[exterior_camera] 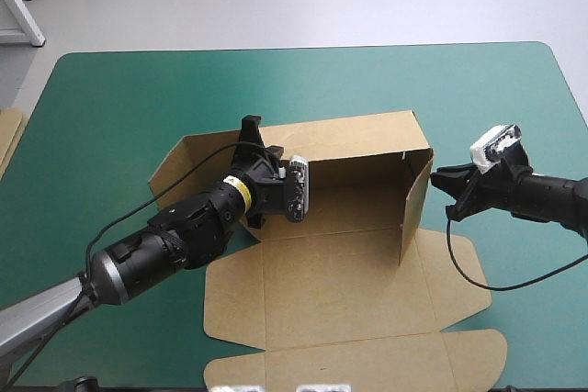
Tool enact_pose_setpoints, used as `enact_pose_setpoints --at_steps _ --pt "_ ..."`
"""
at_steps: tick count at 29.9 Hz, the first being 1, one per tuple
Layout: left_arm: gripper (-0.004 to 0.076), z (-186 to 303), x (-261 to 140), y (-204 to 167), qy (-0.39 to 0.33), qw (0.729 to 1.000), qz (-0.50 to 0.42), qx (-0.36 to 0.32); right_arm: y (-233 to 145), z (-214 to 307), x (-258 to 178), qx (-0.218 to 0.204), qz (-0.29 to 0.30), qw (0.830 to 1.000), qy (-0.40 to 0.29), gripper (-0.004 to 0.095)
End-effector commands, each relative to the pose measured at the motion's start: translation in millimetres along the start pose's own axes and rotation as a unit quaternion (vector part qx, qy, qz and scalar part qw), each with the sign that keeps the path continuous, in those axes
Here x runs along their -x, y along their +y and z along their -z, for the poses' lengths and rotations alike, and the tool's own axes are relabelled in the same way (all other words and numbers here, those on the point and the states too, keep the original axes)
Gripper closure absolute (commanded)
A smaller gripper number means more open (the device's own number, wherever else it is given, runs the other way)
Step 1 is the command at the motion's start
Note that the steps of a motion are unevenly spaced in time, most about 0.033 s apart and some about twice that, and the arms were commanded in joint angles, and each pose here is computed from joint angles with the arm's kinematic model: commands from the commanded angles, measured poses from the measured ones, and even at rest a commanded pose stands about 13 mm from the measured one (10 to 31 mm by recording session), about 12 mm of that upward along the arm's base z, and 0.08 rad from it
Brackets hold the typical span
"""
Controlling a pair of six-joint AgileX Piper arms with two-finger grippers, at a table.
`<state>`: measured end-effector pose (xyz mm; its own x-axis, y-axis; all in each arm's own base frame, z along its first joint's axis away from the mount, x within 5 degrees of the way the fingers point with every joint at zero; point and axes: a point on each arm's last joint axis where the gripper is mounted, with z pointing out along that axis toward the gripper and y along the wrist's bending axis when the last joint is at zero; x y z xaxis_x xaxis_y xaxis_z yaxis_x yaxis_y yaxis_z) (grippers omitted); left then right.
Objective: Fold the box
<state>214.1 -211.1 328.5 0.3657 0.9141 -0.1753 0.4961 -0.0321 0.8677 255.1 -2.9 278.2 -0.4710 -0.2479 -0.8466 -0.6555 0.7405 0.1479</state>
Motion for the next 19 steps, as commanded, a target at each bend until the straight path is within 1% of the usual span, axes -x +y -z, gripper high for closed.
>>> enact_pose_setpoints --at_steps 1,4,6,9,12,15,19 --pt "0.0734 11 8 12 -0.044 0.998 0.023 0.026 5 8 15 0.004 0.018 0.999 -0.045 0.0514" --pt "0.0734 11 9 12 -0.047 0.998 0.022 0.027 7 6 17 0.002 0.031 0.998 -0.051 0.0344" --pt "0.0734 11 9 12 -0.048 0.998 0.022 0.027 9 3 18 0.007 0.040 0.998 -0.051 0.0288" --pt "0.0734 11 9 12 -0.049 0.998 0.022 0.028 16 -2 19 0.022 0.055 0.997 -0.045 0.0286" --pt "0.0734 11 10 13 -0.053 0.998 0.022 0.029 18 -10 20 0.019 0.064 0.997 -0.040 0.0303" --pt "0.0734 11 10 13 -0.053 0.998 0.022 0.029 18 -17 20 0.014 0.063 0.997 -0.033 0.0301" --pt "0.0734 11 10 13 -0.053 0.998 0.022 0.029 19 -26 18 0.024 0.055 0.998 -0.027 0.0301"
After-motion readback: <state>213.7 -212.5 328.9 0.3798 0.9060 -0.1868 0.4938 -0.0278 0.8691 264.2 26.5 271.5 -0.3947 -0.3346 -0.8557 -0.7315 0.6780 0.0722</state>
